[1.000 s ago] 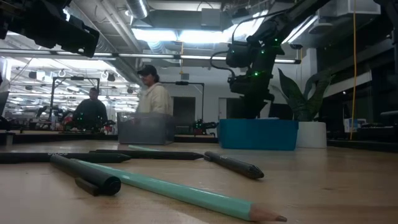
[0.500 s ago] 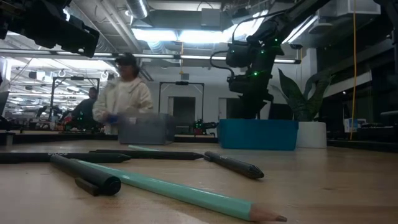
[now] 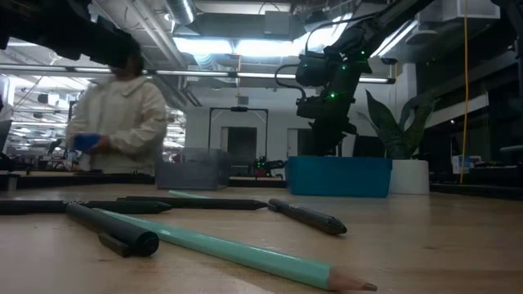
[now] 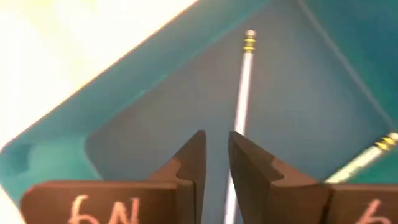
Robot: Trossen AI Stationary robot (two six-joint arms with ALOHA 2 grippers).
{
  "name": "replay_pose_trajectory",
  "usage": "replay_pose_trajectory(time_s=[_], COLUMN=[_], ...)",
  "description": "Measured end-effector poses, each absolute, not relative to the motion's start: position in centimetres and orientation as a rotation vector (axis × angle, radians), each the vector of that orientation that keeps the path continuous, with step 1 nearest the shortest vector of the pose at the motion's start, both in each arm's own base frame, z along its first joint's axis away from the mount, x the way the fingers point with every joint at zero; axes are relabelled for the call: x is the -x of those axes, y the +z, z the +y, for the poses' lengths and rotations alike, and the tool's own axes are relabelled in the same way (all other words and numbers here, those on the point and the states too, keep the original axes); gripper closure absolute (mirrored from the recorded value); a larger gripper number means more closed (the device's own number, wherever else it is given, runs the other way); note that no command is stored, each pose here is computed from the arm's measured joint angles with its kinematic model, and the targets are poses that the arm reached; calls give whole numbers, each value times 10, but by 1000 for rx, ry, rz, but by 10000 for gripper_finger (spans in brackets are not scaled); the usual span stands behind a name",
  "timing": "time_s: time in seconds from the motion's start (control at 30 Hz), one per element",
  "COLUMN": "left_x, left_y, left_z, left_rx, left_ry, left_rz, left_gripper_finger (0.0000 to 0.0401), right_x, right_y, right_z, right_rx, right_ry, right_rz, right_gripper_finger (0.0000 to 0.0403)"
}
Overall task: Sort pens & pencils
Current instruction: Put the light blue pencil into the blue bin
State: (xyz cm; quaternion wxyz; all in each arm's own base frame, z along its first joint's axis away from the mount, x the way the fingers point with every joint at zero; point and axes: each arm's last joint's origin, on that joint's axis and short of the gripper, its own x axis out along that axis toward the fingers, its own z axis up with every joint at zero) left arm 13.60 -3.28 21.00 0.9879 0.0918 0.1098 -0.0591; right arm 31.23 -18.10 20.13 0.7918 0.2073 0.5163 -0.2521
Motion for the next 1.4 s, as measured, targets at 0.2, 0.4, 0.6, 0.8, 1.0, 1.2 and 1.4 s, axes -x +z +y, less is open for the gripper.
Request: replay_pose_trajectory(time_s=[0.2,0.4,0.6,0.8,1.0,1.2,1.4], left_x=[-137,-137,-137,-137,-137,-137,-137], left_y=[212,213,216,217,217,217,217], left_z=[-31,-31,-31,-31,-31,-31,-33], left_rx=[-199,-207,-211,-212,-212,-201,-169], left_ry=[-41,-41,-39,-38,-38,-38,-114], left_rz=[201,195,159,155,155,156,153], left_gripper_finger=[337,337,337,337,337,337,337], right_x=[-316,-325,-329,-326,-325,-326,-326], right_y=[203,224,276,316,330,323,305], right_z=[-179,-169,-145,-111,-74,-46,-15], right_rx=[-487,-410,-261,-146,-58,-63,-38], right_ry=[-411,-323,-297,-260,-290,-272,-320], right_rz=[1068,956,798,638,619,674,710], right_gripper_finger=[332,332,332,332,332,332,332])
